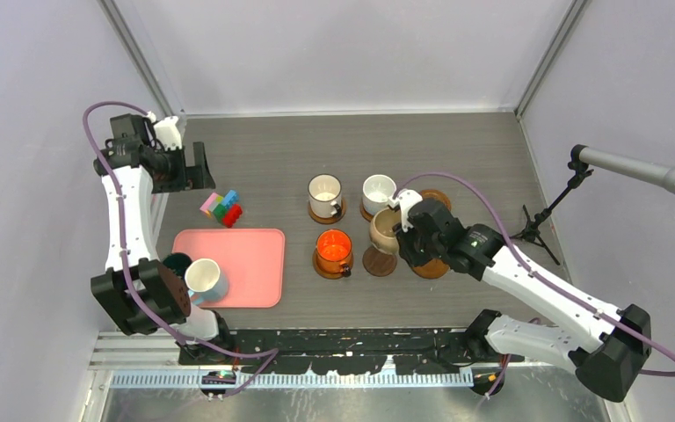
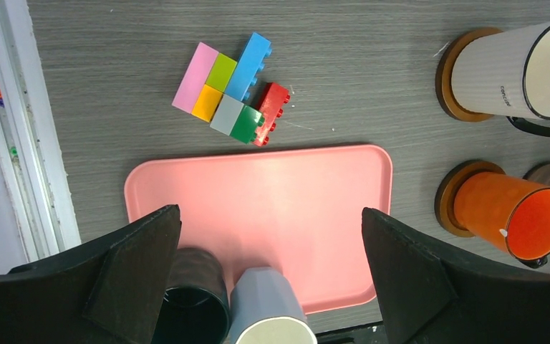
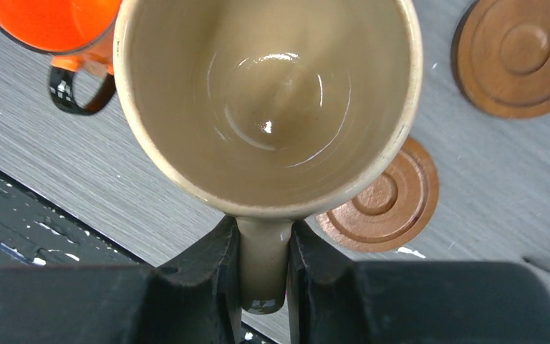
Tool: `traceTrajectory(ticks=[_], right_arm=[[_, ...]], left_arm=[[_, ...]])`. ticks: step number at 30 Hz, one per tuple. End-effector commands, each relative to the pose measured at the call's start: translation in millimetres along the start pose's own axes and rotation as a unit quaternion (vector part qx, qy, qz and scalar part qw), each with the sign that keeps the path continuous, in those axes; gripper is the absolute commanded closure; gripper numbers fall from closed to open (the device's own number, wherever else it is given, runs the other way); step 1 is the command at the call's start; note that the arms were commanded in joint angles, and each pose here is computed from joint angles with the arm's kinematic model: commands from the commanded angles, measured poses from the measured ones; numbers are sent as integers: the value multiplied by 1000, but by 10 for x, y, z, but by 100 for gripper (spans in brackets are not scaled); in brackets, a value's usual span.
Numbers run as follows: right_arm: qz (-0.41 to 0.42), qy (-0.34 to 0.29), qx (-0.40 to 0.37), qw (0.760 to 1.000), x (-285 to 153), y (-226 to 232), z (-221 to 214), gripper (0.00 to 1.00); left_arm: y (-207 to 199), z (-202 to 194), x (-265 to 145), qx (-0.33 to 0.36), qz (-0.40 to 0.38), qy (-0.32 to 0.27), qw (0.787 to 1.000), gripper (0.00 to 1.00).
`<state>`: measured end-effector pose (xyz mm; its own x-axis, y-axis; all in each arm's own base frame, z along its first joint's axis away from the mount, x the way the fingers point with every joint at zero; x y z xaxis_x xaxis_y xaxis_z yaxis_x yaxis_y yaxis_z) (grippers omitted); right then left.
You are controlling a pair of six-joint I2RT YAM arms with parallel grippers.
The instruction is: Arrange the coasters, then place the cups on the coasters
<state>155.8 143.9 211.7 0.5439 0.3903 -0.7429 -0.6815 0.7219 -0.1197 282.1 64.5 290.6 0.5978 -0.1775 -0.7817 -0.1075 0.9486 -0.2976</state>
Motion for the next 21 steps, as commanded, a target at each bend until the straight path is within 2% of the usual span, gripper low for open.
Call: traceTrajectory(ticks=[1,7,21], right_arm=[[-23,-78,52,995,59,-20,223,100],[-2,-48,65,997,247,62,83,100],[14,-48,48,998,579,135,-58,100]], left_arm=[[-33,79,-43,-14,-12,-13,1000,0],[-24,61,-23,-12,-15,-8,1000,0],[-22,57,1,-15,-17,-5,1000,0]])
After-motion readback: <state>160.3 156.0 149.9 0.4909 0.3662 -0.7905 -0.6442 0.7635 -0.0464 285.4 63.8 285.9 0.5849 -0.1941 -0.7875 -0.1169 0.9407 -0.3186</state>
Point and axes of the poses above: each gripper's point midway between its finger pads, its own x axis out along the fingers, its own y axis along the line the jaws close on, z = x × y, the point moved 8 cm from there along -x, back along the fingers, and after that the axes turned 11 degrees about -x, right-handed, at the moved point
